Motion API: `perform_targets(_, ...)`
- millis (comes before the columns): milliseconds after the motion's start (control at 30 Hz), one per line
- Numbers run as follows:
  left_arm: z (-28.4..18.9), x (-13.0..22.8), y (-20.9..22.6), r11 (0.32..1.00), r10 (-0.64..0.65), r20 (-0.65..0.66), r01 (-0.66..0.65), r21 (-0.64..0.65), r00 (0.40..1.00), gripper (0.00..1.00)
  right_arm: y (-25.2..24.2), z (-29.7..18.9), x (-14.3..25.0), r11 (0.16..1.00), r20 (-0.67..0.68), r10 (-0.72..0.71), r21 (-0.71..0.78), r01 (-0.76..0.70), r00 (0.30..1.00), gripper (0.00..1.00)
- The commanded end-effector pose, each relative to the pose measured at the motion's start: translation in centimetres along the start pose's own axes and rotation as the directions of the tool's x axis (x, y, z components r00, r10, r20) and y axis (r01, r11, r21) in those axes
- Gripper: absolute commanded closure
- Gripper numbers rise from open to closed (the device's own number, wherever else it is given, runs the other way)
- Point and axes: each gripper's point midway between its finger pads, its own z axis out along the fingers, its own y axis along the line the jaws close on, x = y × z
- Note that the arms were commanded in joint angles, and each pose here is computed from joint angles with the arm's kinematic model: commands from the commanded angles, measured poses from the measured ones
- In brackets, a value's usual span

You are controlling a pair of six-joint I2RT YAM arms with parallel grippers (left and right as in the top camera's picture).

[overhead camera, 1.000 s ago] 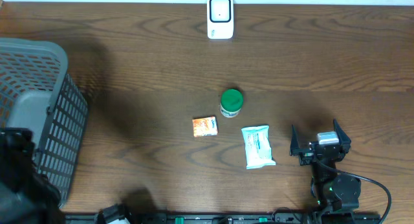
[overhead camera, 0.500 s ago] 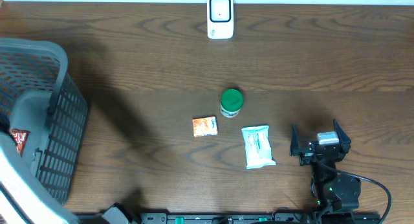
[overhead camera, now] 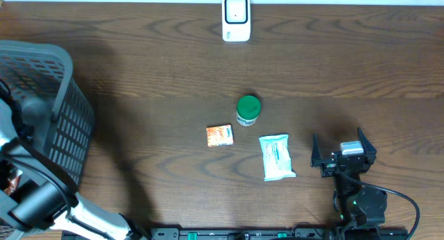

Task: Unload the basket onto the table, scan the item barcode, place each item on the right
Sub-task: 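Reach the left gripper into the basket and grasp the red Top bar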

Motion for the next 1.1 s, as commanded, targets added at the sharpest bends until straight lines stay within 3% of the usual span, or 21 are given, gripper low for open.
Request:
perform_targets(0,1.0,-0.3,-0.9,0.998,0.058,0.007,-0.058,0.008,0.998,0.16,0.1,0.0,0.0,1.0,0.001,0.015,-0.004,-0.015,1.0,0.01)
perform_targets(300,1.1,-1.2,-4.8,0.984,0.031,0.019,-0.034,0.174,0.999,0.13,0.1,0.0,0.0,1.0,0.001,0.015,-0.004,-0.015,1.0,0.01)
perform_targets(467,1.6,-1.0,-5.3,0.983,0.031,0.011,-0.032,0.181,0.999,0.13,0.1,0.0,0.0,1.0,0.001,0.015,-0.004,-0.015,1.0,0.01)
perform_targets(767,6.7,2.0,-6.4,0.988,0.134,-0.084,-0.127,0.083,0.987,0.13,0.1,0.0,0.0,1.0,0.001,0.015,-0.004,-0.015,1.0,0.01)
perform_targets(900,8.0,2.0,-4.7,0.984,0.168,-0.069,-0.172,-0.046,0.983,0.14,0.1,0.0,0.0,1.0,0.001,0.015,-0.004,-0.015,1.0,0.01)
perform_targets(1000,8.0,1.5,-3.6,0.978,0.178,-0.048,-0.182,-0.103,0.983,0.2,0.1,0.0,0.0,1.0,0.001,0.015,-0.004,-0.015,1.0,0.01)
perform_targets(1033,8.0,1.7,-3.4,0.977,0.181,-0.055,-0.186,-0.107,0.982,0.3,0.1,0.0,0.0,1.0,0.001,0.015,-0.004,-0.015,1.0,0.01)
perform_targets(1067,8.0,1.7,-3.4,0.977,0.182,-0.06,-0.187,-0.106,0.982,0.32,0.1,0.0,0.0,1.0,0.001,0.015,-0.004,-0.015,1.0,0.01)
